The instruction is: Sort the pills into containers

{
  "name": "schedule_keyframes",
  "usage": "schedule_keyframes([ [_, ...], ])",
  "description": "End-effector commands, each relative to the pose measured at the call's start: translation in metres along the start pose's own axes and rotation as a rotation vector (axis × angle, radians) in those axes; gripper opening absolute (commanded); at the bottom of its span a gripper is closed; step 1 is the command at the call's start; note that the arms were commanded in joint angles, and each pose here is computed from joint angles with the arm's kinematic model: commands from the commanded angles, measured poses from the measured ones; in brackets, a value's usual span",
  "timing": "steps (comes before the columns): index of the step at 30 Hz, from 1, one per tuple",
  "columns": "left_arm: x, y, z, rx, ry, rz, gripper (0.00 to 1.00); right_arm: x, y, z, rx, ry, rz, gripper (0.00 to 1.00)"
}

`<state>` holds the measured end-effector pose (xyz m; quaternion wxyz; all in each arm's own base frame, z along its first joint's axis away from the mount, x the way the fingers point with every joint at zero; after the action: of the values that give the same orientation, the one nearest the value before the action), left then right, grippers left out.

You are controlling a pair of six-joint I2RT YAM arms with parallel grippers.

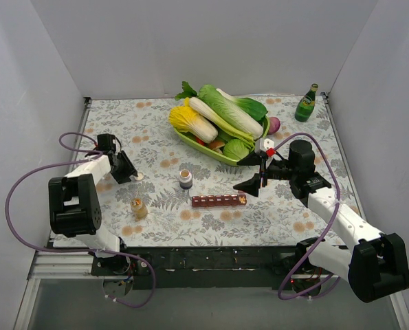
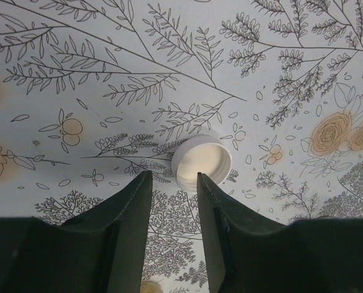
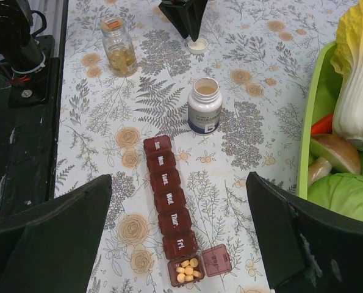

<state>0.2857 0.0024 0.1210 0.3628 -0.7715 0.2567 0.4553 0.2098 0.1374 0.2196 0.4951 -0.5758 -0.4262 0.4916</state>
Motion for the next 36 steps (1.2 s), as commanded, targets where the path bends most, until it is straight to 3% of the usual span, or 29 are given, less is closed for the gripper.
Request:
schedule_keyframes([
  [1, 0.001, -0.014, -0.006, 0.032, 0.014, -0.037, 0.34, -0.002, -0.005, 0.0, -0.034, -0.003, -0.025, 0.98],
  [6, 0.012, -0.016, -0.004, 0.036, -0.02, -0.004, 0.29, -0.002, -0.006, 0.0, -0.034, -0.001, -0.026, 0.98],
  [15, 0.019, -0.013, -0.008, 0.079, -0.043, 0.014, 0.0, -0.002, -0.005, 0.0, -0.032, -0.001, -0.026, 0.98],
  [21, -0.012, -0.022, -0.025, 0.083, 0.09, -0.052, 0.0, -0.002, -0.006, 0.002, -0.039, -0.028, -0.026, 0.98],
  [25, -0.051, -0.017, -0.042, 0.07, 0.289, -0.066, 0.0, -0.002, -0.009, 0.004, -0.054, -0.084, -0.033, 0.98],
  [31, -0.113, 0.022, -0.069, 0.14, 0.795, 0.031, 0.0, 0.011, -0.028, 0.006, -0.078, -0.238, -0.03, 0.98],
  [32, -0.121, 0.028, -0.075, 0.124, 0.859, 0.067, 0.0, 0.015, -0.026, 0.005, -0.029, -0.261, -0.009, 0.98],
  [33, -0.138, 0.03, -0.082, 0.169, 0.961, 0.025, 0.0, 0.018, -0.041, 0.004, -0.034, -0.298, -0.025, 0.98],
  [35, -0.151, 0.062, -0.104, 0.194, 1.074, 0.118, 0.0, 0.024, -0.052, 0.006, 0.027, -0.337, -0.036, 0.98],
  [36, -0.166, 0.064, -0.115, 0.228, 1.174, 0.059, 0.0, 0.026, -0.058, 0.006, 0.065, -0.342, -0.042, 0.97],
])
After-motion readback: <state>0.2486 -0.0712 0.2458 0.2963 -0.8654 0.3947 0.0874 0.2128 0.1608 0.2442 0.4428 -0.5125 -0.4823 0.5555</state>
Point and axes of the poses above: each gripper's point midway between its finger pads, its own x axis out along the fingers, its own z axis along the line the jaws close on, y = z × x, the point moved 10 cm from there along -x, back along the fingers, and after that the axes turned 3 degrees about -x, right-handed, at the moved point
